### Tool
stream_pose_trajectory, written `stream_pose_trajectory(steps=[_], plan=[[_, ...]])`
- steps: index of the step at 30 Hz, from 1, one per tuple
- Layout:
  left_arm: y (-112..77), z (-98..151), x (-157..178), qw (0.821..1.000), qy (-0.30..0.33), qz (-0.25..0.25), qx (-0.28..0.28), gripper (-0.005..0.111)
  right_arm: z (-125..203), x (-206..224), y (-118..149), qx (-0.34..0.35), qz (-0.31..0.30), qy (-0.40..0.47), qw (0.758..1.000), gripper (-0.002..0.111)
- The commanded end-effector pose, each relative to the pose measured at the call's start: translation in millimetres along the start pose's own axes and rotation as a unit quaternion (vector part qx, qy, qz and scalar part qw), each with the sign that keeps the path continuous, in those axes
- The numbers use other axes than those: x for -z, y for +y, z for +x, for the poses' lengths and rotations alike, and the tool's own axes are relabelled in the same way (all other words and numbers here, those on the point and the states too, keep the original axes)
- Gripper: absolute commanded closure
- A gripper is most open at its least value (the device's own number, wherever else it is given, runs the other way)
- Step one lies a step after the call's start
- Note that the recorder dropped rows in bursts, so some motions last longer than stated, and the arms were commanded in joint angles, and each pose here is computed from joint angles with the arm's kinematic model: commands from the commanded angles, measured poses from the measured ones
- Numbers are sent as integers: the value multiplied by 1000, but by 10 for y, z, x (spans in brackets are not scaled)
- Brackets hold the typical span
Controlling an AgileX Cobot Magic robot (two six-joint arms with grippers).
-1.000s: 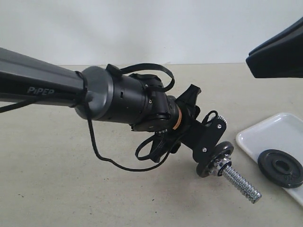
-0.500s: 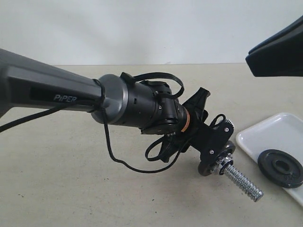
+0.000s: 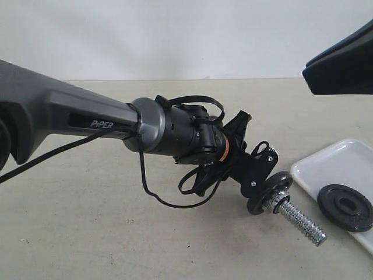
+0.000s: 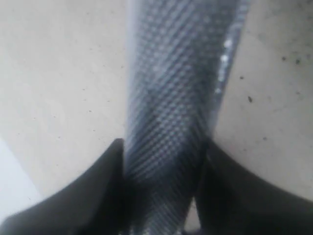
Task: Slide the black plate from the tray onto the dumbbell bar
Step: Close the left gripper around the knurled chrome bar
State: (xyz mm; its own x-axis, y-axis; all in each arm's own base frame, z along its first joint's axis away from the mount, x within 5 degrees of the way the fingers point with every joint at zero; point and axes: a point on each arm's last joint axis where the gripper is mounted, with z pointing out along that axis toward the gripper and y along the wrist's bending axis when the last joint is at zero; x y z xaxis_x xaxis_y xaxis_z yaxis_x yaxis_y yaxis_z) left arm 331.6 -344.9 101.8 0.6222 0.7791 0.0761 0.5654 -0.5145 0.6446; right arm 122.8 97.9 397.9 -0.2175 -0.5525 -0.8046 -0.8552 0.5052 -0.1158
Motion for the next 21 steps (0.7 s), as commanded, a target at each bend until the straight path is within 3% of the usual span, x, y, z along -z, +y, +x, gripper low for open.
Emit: stream_pose_trajectory(steps=[1, 3, 9, 21], plan=[[50, -20, -80, 1000, -10, -14, 11, 95, -11, 20, 1, 5, 5, -5, 1000, 108], [61, -23, -85, 1000, -11, -16, 13, 102, -11, 20, 1, 5, 5, -5, 1000, 108], [66, 25, -72, 996, 17, 3, 83, 102, -15, 20, -3, 15, 7, -7, 1000, 108], [-3, 124, -61, 994, 69, 41, 72, 102, -15, 20, -3, 16, 7, -7, 1000, 108]])
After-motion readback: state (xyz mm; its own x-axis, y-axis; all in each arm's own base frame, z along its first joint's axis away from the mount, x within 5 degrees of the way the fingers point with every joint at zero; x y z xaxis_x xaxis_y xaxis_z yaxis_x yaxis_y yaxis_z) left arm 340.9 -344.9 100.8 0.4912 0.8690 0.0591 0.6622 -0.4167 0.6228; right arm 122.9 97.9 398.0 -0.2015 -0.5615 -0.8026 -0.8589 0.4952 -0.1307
